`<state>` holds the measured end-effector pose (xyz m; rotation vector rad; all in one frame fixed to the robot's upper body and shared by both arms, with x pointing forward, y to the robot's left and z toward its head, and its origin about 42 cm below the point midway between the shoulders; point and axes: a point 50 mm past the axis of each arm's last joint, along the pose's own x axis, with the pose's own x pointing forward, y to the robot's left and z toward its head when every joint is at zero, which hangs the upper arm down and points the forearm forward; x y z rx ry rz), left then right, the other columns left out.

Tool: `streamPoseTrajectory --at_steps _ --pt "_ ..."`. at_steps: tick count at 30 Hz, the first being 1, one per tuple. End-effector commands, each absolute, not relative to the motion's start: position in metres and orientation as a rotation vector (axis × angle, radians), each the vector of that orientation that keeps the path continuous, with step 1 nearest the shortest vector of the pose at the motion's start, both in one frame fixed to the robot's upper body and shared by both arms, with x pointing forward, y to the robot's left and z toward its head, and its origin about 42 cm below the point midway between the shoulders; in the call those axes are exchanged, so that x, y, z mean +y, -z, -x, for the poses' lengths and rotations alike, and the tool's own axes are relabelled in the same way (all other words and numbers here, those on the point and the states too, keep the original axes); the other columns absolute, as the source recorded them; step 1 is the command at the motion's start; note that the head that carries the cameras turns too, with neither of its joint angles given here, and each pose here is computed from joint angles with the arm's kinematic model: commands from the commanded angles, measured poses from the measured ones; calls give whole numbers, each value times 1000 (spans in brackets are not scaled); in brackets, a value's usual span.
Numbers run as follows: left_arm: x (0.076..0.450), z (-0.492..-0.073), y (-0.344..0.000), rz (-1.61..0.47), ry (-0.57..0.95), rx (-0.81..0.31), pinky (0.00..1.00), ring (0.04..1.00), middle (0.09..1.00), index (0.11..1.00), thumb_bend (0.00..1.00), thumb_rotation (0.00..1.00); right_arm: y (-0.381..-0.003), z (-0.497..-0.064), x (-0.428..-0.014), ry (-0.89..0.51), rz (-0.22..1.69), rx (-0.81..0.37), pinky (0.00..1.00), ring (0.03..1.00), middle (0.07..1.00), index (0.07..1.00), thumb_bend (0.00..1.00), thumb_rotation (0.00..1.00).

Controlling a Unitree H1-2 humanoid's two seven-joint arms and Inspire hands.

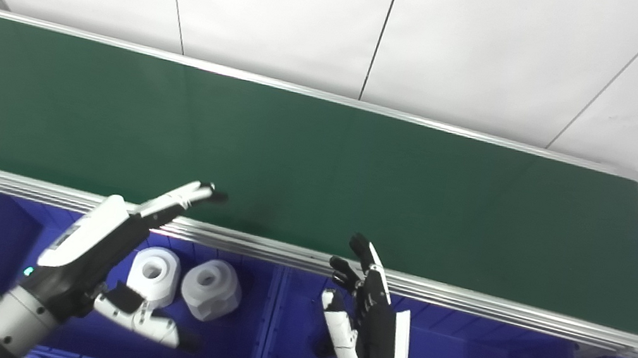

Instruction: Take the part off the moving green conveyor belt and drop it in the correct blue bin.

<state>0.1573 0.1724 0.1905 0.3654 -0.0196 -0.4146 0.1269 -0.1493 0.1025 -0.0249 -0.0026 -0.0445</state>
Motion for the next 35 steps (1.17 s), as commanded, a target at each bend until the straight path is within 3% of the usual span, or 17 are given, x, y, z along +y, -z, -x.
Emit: streamPoseTrajectory --at_steps 1,6,12,21,35 --pt "172 -159 -188 -244 333 -8 945 991 1000 997 591 819 -112 -127 -143 62 9 -31 745 787 901 884 748 802" --pt "173 -169 -154 -114 261 32 998 999 1000 1000 621 811 -115 -125 -136 70 5 -11 741 796 911 888 749 798" --pt "180 -174 -139 -93 302 76 1000 1000 1000 1000 678 804 -116 -129 -121 71 15 5 715 801 921 890 750 826" --pt "195 -183 -136 -78 318 97 1000 1000 1000 1000 658 817 -113 -140 -105 45 -36 9 808 844 930 904 726 824" --pt "195 -185 -134 -86 311 74 1000 1000 1000 1000 643 793 -112 -141 -105 56 -33 18 794 832 931 902 728 831"
